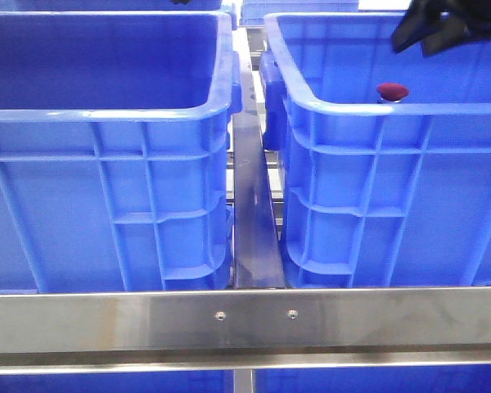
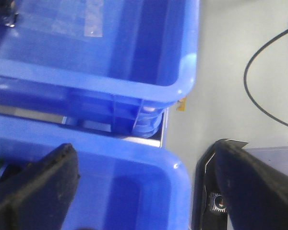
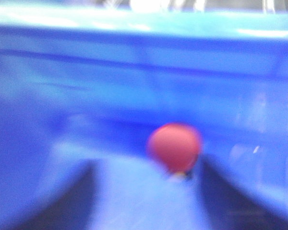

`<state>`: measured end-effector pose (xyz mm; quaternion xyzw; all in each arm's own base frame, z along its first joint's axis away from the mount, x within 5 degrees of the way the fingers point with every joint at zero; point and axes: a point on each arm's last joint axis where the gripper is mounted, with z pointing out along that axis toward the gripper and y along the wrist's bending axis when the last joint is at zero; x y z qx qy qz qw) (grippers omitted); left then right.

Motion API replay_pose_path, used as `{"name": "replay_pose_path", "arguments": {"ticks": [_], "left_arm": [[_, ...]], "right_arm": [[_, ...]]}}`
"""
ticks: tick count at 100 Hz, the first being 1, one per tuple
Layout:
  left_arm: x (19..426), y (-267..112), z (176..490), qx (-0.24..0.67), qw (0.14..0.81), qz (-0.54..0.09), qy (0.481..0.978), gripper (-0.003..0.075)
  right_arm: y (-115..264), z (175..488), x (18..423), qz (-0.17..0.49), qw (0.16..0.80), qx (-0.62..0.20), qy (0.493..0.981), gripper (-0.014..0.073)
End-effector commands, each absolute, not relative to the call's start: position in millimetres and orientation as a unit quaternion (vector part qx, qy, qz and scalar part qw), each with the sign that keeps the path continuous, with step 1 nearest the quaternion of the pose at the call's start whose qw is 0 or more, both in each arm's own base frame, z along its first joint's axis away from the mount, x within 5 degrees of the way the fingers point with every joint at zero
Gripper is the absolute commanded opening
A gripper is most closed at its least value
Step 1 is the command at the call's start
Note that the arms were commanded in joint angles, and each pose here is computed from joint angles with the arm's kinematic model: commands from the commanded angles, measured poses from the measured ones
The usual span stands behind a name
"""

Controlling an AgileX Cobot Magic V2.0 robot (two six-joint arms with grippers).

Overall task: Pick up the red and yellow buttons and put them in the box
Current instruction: 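Lower the red button into the empty crate with the right gripper and release, then lower the left gripper into the button crate and grasp a yellow button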

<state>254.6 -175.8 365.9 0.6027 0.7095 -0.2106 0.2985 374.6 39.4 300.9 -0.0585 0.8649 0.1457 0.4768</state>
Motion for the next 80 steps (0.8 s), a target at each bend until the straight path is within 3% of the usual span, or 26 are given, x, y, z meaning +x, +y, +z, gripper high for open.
{"name": "replay_pose_path", "arguments": {"ticks": [1, 11, 30, 56, 66, 80], "left_arm": [[247.9, -172.7, 390.5, 0.586, 0.345, -0.218, 0.7, 0.0552], [248.0, -172.5, 390.3, 0.577, 0.341, -0.221, 0.708, 0.0545], [252.5, -166.5, 386.2, 0.53, 0.321, -0.198, 0.759, 0.0545], [269.6, -148.2, 381.4, 0.374, 0.321, -0.116, 0.862, 0.0545], [276.9, -138.5, 381.3, 0.266, 0.329, -0.088, 0.902, 0.0545], [284.5, -126.8, 378.3, 0.174, 0.332, -0.041, 0.926, 0.0545]], "right_arm": [[38.8, 341.4, 350.9, 0.161, 0.523, -0.05, 0.835, 0.0072], [42.0, 354.2, 329.3, 0.186, 0.525, -0.056, 0.829, -0.0074], [47.7, 372.4, 287.8, 0.232, 0.529, -0.062, 0.814, -0.0066], [51.4, 381.1, 244.8, 0.252, 0.531, -0.088, 0.804, -0.0066], [52.7, 383.0, 239.8, 0.258, 0.529, -0.096, 0.803, -0.0066], [54.8, 381.8, 237.9, 0.267, 0.518, -0.105, 0.806, -0.0066]]}}
